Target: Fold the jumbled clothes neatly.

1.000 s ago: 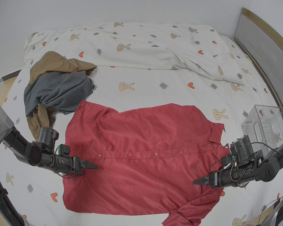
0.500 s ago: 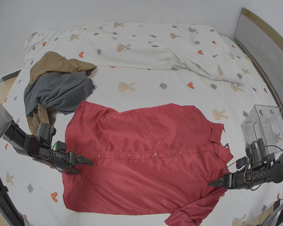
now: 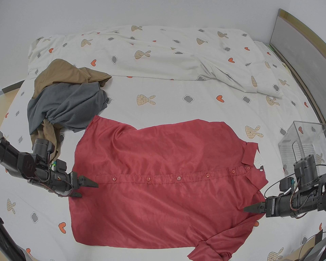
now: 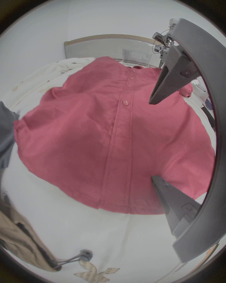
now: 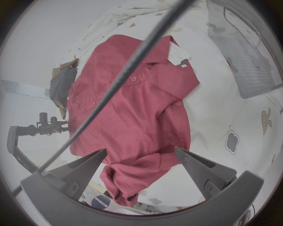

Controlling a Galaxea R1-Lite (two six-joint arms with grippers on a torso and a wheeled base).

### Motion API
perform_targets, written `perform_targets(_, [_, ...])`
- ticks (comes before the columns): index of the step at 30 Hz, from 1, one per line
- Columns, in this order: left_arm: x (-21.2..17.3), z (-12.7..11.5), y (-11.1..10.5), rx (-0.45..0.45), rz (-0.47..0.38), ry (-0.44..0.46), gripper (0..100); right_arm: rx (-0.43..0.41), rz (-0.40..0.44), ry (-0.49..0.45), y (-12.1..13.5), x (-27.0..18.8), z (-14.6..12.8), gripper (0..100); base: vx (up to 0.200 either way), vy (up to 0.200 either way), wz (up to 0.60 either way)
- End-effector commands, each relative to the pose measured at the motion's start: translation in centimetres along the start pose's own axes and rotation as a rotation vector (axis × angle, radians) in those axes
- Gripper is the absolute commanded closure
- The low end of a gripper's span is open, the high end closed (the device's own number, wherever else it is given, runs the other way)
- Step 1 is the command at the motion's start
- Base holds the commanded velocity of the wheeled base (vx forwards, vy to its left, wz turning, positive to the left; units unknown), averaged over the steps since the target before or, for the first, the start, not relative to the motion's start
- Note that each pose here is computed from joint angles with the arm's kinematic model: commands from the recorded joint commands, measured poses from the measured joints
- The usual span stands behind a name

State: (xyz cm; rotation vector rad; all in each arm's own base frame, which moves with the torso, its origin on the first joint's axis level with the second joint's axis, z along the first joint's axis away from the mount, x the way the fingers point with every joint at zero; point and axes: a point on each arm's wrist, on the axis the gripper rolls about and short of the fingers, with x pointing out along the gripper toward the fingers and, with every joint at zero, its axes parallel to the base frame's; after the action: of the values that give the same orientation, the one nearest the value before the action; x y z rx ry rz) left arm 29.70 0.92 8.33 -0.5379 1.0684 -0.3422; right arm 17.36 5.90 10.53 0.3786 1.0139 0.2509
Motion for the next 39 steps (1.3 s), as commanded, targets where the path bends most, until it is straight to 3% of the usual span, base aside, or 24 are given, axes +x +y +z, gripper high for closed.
perform_targets(1, [-2.8,-2.5,-4.8,0.133,-0.143,-0.011,0,-0.094,0.114,-0.023,2.6,-1.0,-0.1,0,0.0,0.0,0.0])
perform_targets(3, [-2.9,-2.9,-5.1,0.143,-0.157,-0.002,0,-0.112,0.127,-0.011,3.0,-0.9,-0.2,0,0.0,0.0,0.0])
perform_targets(5, [-2.0,-4.7,-6.1,0.174,-0.191,0.073,0,-0.188,0.176,0.037,5.0,-0.2,-0.9,0,0.0,0.0,0.0])
perform_targets(9, [-1.1,-5.6,-5.9,0.169,-0.187,0.122,0,-0.23,0.186,0.094,6.0,0.9,-1.5,0,0.0,0.0,0.0])
perform_targets(18, [3.1,-5.4,-3.5,0.148,-0.14,0.24,0,-0.242,0.098,0.266,5.6,4.5,-3.3,0,0.0,0.0,0.0])
perform_targets(28, [4.0,-3.8,-2.4,0.112,-0.112,0.224,0,-0.227,0.017,0.364,4.7,7.0,-4.2,0,0.0,0.0,0.0])
perform_targets(39, [3.5,-2.9,-0.5,0.064,-0.053,0.181,0,-0.175,-0.034,0.378,2.2,5.7,-5.1,0,0.0,0.0,0.0])
